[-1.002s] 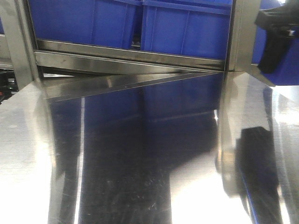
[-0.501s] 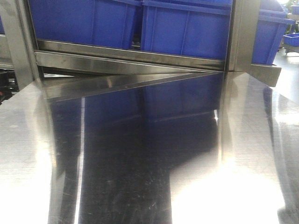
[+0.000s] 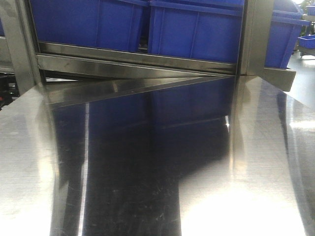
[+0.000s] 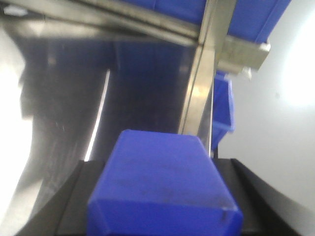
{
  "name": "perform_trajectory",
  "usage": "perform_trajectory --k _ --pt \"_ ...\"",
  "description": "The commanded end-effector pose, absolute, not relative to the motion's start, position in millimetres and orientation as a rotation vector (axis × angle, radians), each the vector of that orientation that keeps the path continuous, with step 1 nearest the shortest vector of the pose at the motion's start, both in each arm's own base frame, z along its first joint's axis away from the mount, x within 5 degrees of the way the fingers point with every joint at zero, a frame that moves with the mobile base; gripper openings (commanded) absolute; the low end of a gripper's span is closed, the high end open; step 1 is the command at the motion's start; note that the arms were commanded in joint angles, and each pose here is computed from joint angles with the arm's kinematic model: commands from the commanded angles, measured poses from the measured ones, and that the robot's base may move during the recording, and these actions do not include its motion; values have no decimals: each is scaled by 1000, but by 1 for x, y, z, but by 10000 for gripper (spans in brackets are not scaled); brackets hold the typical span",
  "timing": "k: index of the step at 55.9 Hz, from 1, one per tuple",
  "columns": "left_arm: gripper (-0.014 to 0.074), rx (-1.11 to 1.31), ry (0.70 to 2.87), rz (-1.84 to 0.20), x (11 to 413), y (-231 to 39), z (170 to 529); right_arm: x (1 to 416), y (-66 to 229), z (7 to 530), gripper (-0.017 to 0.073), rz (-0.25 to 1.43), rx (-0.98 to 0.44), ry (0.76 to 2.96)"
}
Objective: Pick and sort blue part to right shelf
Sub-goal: 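Lift the blue part with the right gripper off the table, then drive the base away from the steel table holding both parts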
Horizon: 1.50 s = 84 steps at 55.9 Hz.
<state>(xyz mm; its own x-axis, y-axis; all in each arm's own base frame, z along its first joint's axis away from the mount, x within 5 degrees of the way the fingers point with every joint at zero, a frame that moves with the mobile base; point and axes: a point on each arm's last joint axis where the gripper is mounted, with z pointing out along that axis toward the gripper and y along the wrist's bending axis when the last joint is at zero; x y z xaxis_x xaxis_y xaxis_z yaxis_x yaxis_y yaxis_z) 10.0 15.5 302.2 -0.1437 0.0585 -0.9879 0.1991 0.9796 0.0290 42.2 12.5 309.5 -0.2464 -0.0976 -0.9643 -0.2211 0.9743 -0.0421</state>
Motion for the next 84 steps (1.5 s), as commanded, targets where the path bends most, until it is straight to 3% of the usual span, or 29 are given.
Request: perform_trajectory --k 1,12,84 --pt "333 187 1579 -146 3 18 317 28 10 332 113 119 -196 1597" --pt "333 187 1579 -146 3 18 317 2 6 335 113 125 -183 1462" --pt "333 187 1579 -146 3 18 317 1 8 331 113 146 -188 1499"
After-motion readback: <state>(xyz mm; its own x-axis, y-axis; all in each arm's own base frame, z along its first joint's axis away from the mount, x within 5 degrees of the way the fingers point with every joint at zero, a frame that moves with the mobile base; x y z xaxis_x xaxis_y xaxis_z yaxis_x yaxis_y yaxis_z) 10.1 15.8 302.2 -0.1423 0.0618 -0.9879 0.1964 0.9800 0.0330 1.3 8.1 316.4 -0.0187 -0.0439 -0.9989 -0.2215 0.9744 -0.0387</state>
